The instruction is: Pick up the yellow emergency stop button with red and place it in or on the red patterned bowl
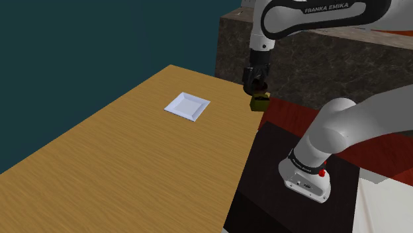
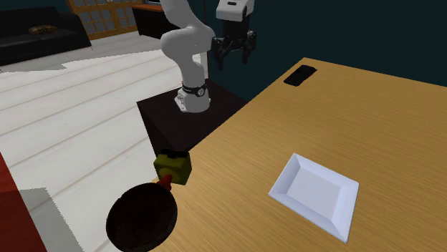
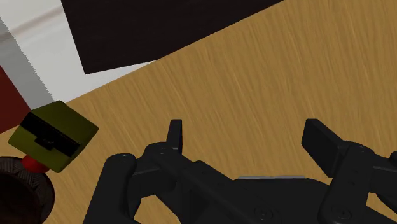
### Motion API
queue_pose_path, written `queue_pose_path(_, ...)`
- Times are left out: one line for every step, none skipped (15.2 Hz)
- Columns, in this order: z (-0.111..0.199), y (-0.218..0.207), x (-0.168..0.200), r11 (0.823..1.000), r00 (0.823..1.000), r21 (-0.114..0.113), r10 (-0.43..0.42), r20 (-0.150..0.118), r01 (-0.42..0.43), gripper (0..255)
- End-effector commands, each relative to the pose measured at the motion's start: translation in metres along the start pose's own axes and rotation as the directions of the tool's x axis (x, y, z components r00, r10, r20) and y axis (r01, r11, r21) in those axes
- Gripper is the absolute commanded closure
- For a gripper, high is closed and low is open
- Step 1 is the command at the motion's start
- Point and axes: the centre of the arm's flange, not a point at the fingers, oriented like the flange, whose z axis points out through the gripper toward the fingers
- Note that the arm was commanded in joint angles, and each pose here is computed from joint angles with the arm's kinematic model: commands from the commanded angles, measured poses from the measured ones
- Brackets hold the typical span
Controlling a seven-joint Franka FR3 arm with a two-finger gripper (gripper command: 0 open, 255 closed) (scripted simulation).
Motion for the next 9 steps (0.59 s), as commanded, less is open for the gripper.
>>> queue_pose_path(0.015,0.014,0.014,0.999,0.999,-0.016,0.041,-0.017,-0.041,0)
queue_pose_path(0.022,0.021,0.021,0.998,0.998,-0.023,0.061,-0.024,-0.062,0)
queue_pose_path(0.029,0.028,0.027,0.996,0.996,-0.030,0.081,-0.032,-0.082,0)
queue_pose_path(0.036,0.035,0.034,0.994,0.994,-0.037,0.101,-0.040,-0.103,0)
queue_pose_path(0.043,0.042,0.040,0.991,0.991,-0.043,0.121,-0.048,-0.123,0)
queue_pose_path(0.050,0.050,0.046,0.988,0.988,-0.050,0.141,-0.056,-0.144,0)
queue_pose_path(0.057,0.057,0.052,0.985,0.985,-0.056,0.161,-0.065,-0.165,0)
queue_pose_path(0.063,0.065,0.058,0.981,0.981,-0.062,0.180,-0.073,-0.185,0)
queue_pose_path(0.070,0.073,0.064,0.976,0.976,-0.068,0.200,-0.082,-0.206,0)
